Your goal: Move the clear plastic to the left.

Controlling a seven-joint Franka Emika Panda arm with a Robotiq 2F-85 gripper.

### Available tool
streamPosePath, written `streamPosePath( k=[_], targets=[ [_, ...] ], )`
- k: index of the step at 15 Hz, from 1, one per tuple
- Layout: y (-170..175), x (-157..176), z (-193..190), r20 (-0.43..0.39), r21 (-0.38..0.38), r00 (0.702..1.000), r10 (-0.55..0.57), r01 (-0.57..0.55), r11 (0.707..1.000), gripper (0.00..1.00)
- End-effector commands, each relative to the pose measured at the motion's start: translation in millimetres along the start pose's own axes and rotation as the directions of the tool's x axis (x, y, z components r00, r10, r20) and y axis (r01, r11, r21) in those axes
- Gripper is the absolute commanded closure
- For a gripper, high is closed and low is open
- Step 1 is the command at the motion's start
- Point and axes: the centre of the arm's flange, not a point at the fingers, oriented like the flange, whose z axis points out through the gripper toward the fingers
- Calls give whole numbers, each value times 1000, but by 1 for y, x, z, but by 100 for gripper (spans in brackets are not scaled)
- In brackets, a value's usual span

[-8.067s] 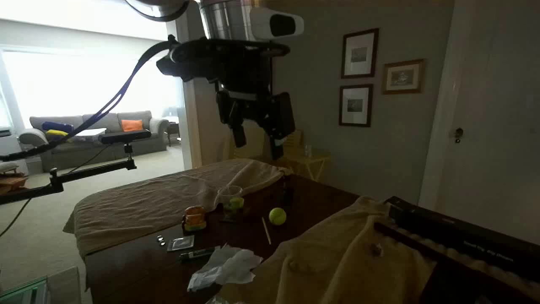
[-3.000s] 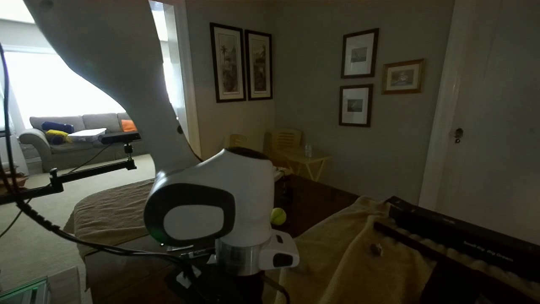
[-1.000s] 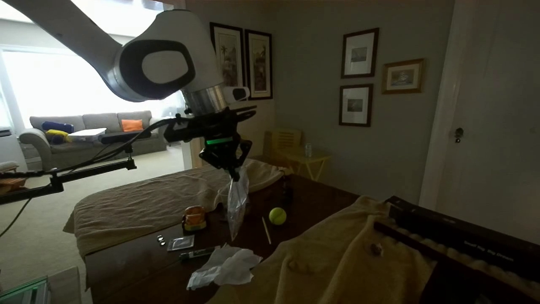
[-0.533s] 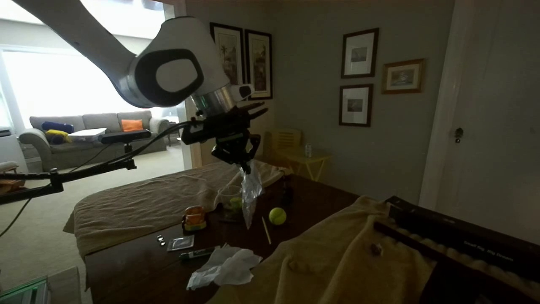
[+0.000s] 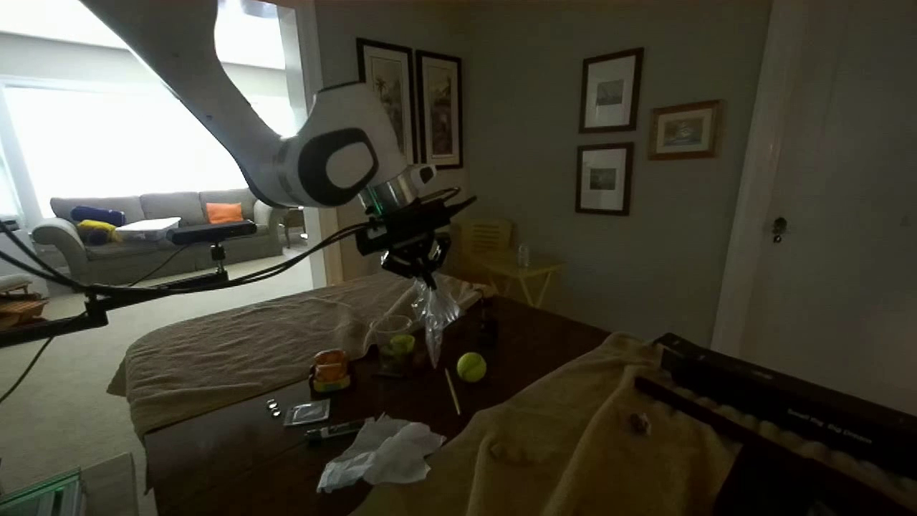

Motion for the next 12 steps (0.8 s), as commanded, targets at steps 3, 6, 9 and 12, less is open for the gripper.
streamPosePath(
  k=[3, 6, 9, 12],
  targets=[
    [16, 39, 54, -33, -2, 996, -80, 79, 997, 100],
    [15, 45, 77, -36, 8, 995, -92, 92, 996, 100],
    [10, 51, 97, -38, 20, 995, -94, 94, 995, 100],
    [4, 58, 112, -56, 17, 993, -102, 103, 995, 100]
  ],
)
